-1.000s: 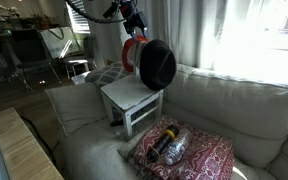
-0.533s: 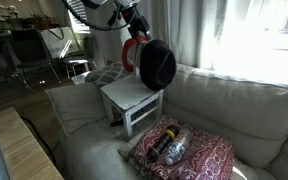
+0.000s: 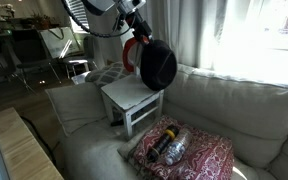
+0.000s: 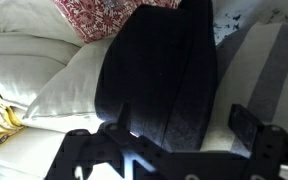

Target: Pick up the black hat and put it upside down on the chair, pick up the red hat and put it in the black hat

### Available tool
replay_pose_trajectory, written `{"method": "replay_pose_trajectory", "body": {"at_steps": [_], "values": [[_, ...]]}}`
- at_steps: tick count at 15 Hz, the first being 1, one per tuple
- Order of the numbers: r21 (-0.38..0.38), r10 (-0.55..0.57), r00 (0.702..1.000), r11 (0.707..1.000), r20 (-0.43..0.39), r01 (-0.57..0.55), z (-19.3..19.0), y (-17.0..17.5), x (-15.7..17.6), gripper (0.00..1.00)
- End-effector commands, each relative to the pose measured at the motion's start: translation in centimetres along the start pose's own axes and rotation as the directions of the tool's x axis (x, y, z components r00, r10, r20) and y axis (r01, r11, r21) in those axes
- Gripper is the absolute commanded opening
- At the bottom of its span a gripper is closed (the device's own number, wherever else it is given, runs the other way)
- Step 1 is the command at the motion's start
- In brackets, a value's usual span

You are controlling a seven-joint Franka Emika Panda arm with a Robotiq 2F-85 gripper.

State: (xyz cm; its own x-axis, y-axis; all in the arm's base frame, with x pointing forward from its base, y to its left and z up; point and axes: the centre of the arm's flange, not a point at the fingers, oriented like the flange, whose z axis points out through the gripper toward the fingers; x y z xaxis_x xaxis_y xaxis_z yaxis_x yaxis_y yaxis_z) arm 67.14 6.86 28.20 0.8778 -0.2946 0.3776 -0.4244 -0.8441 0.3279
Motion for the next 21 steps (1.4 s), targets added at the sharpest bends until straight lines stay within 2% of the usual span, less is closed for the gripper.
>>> {"method": "replay_pose_trajectory", "body": {"at_steps": [1,3,4,6,7,8,9,10,13,14,15,16,21], "values": [[-0.044,0.033,0.999,0.998,-0.02,-0.034,1.2,-0.9,0.1,0.94],[-0.048,0.042,0.999,0.998,-0.016,-0.043,1.4,-1.0,0.1,0.87],[-0.047,0.047,0.999,0.998,-0.014,-0.048,1.4,-1.0,0.1,0.8],[-0.049,0.055,0.998,0.997,-0.01,-0.055,1.6,-1.0,0.1,0.77],[-0.049,0.058,0.998,0.997,-0.008,-0.058,1.7,-1.0,0.1,0.64],[-0.048,0.059,0.998,0.997,-0.006,-0.059,1.8,-1.1,0.0,0.66],[-0.048,0.056,0.998,0.997,-0.007,-0.056,1.8,-1.1,0.0,0.59],[-0.048,0.055,0.998,0.997,-0.005,-0.056,1.9,-1.2,-0.1,0.48],[-0.048,0.053,0.999,0.997,-0.001,-0.053,2.1,-1.3,-0.2,0.28],[-0.046,0.051,0.999,0.998,0.001,-0.051,2.2,-1.4,-0.2,0.1],[-0.044,0.05,0.999,0.998,0.004,-0.05,2.3,-1.4,-0.2,0.05],[-0.046,0.05,0.999,0.998,0.005,-0.05,2.5,-1.4,-0.2,0.0],[-0.072,0.06,0.998,0.996,-0.007,-0.06,2.7,-0.4,0.5,0.01]]}}
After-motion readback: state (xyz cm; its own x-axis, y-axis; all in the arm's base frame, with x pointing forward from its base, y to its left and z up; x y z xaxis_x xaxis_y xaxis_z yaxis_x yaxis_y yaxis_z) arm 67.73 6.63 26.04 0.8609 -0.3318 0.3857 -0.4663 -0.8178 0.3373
